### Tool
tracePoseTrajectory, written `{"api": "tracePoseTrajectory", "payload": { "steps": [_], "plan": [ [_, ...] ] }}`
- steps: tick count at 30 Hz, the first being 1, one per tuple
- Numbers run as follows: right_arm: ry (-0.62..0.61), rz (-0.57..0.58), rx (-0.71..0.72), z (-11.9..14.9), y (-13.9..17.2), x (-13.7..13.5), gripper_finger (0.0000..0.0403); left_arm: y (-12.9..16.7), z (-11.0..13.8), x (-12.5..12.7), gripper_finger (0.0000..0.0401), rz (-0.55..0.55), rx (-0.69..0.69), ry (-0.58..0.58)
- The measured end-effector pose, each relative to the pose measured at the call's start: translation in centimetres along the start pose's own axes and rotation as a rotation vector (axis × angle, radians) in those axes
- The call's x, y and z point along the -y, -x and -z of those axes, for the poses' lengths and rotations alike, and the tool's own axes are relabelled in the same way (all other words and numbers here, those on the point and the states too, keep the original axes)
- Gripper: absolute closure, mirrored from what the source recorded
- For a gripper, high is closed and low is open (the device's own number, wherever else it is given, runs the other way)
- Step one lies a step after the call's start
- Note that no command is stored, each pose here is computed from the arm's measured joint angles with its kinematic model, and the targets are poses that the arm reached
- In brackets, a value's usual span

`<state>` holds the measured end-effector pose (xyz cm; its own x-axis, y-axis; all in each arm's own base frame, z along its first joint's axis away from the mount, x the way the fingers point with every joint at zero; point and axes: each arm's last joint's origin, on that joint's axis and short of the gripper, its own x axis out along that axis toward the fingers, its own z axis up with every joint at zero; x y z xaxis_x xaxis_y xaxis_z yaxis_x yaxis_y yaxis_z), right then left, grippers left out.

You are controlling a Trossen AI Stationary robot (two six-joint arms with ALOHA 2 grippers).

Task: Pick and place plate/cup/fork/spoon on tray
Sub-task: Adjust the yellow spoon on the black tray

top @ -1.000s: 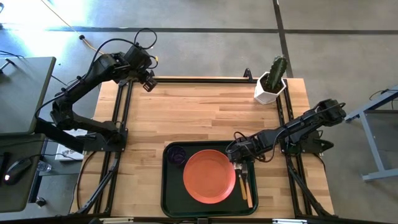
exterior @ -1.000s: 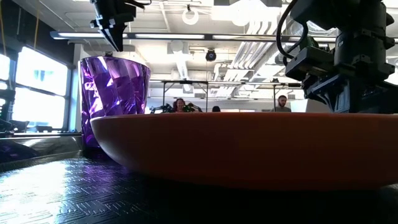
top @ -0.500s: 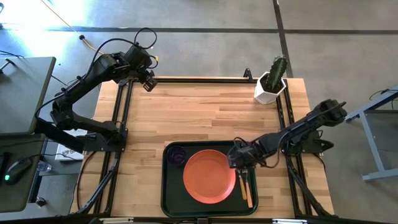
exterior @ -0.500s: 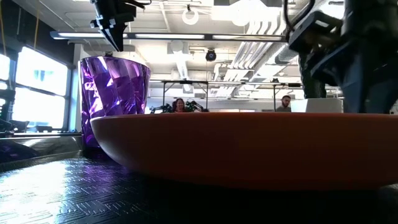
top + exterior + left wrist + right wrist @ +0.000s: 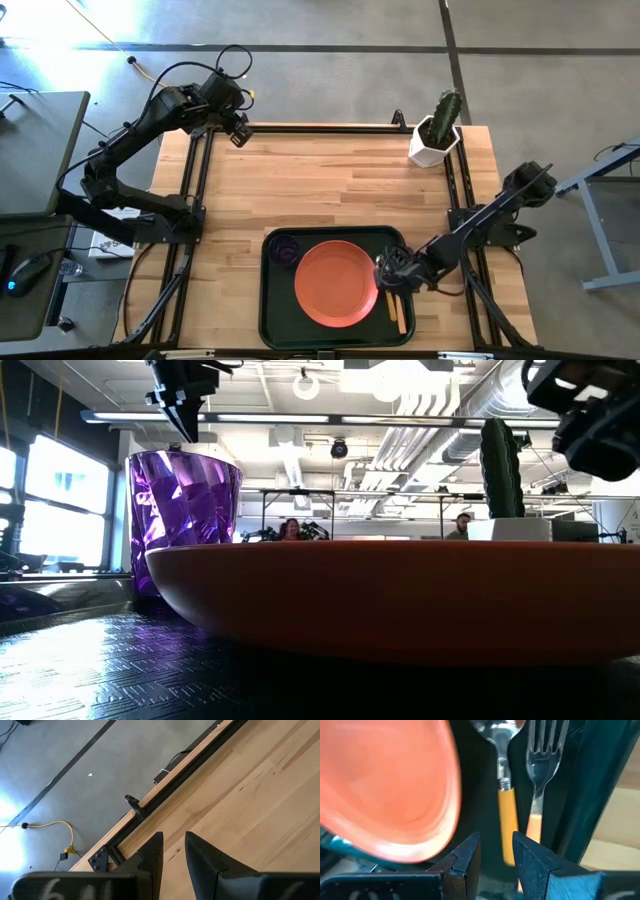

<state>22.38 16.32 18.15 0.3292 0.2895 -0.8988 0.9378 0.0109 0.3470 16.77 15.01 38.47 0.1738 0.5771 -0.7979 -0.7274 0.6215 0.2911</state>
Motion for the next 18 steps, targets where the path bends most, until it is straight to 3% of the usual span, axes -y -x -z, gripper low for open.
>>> {"api": "tracePoseTrajectory", "payload": {
  "steps": [18],
  "plan": [
    [0.024, 0.042, 0.022, 0.5, -3.6, 0.3, 0.0300, 0.0, 0.0, 0.0, 0.0329, 0.003, 0.000, 0.008]
  ]
}}
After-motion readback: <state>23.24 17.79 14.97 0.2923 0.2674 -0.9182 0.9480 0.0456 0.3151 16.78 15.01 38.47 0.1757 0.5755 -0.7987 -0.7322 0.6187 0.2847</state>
